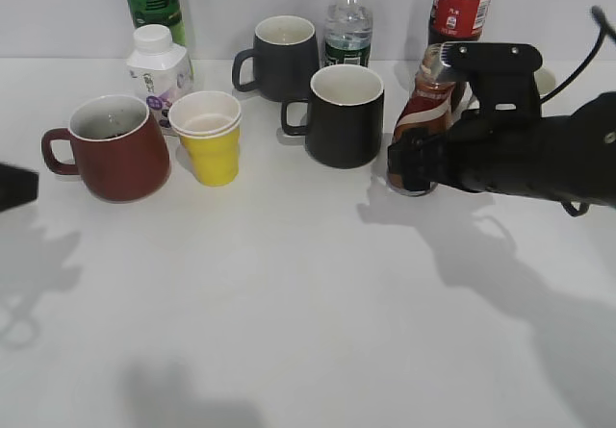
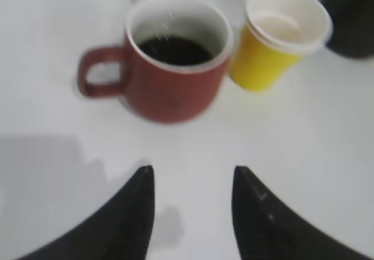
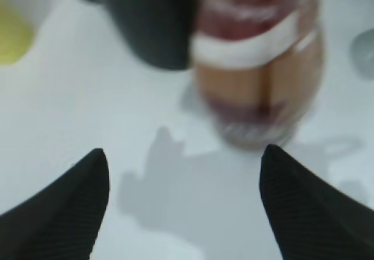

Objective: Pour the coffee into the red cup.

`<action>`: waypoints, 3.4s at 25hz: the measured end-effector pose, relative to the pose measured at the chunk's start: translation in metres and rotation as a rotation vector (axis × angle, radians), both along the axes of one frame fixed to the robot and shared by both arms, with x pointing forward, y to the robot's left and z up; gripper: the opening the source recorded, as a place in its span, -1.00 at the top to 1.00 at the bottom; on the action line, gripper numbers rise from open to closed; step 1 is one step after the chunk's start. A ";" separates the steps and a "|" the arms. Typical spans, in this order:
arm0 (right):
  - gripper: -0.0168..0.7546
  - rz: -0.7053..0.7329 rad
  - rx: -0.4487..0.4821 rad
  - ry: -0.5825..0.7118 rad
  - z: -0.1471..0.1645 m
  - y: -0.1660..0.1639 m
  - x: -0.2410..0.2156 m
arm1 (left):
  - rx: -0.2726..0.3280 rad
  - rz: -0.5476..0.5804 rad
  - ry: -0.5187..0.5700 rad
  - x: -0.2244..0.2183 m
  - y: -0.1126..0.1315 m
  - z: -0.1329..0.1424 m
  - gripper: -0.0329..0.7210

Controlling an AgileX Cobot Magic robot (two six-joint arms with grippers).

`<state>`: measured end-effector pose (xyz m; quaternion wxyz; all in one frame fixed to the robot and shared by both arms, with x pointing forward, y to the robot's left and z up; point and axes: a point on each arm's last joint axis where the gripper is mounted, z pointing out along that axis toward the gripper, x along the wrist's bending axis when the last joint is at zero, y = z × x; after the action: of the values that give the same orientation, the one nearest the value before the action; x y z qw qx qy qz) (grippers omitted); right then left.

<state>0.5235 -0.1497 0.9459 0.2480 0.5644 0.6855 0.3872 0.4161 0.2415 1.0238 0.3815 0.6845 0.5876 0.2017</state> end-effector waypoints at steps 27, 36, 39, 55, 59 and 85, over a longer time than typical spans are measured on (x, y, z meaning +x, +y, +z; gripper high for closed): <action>-0.59 0.057 -0.384 0.475 0.085 -0.070 -0.113 | 0.201 -0.110 0.137 -0.147 0.048 0.035 0.01; -0.58 0.110 -0.137 0.200 0.149 -0.112 -0.202 | 0.165 -0.091 -0.041 -0.176 0.057 0.038 0.01; -0.58 0.130 -0.098 0.068 0.157 -0.130 -0.233 | 0.156 -0.085 -0.085 -0.183 0.060 0.038 0.01; -0.58 0.319 -0.088 -0.158 0.107 -0.148 -0.284 | 0.168 -0.103 -0.202 -0.173 0.057 0.034 0.01; -0.58 0.323 -0.087 -0.158 0.107 -0.147 -0.285 | 0.169 -0.104 -0.202 -0.173 0.057 0.034 0.02; -0.57 -0.133 -0.117 -0.147 0.108 -0.148 -0.283 | 0.188 0.187 -0.256 -0.185 0.058 0.034 0.27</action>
<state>0.2408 -0.2973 1.0541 0.3551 0.5633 0.6481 0.3695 0.2312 0.2997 1.0574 0.3673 0.6281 0.5739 0.3758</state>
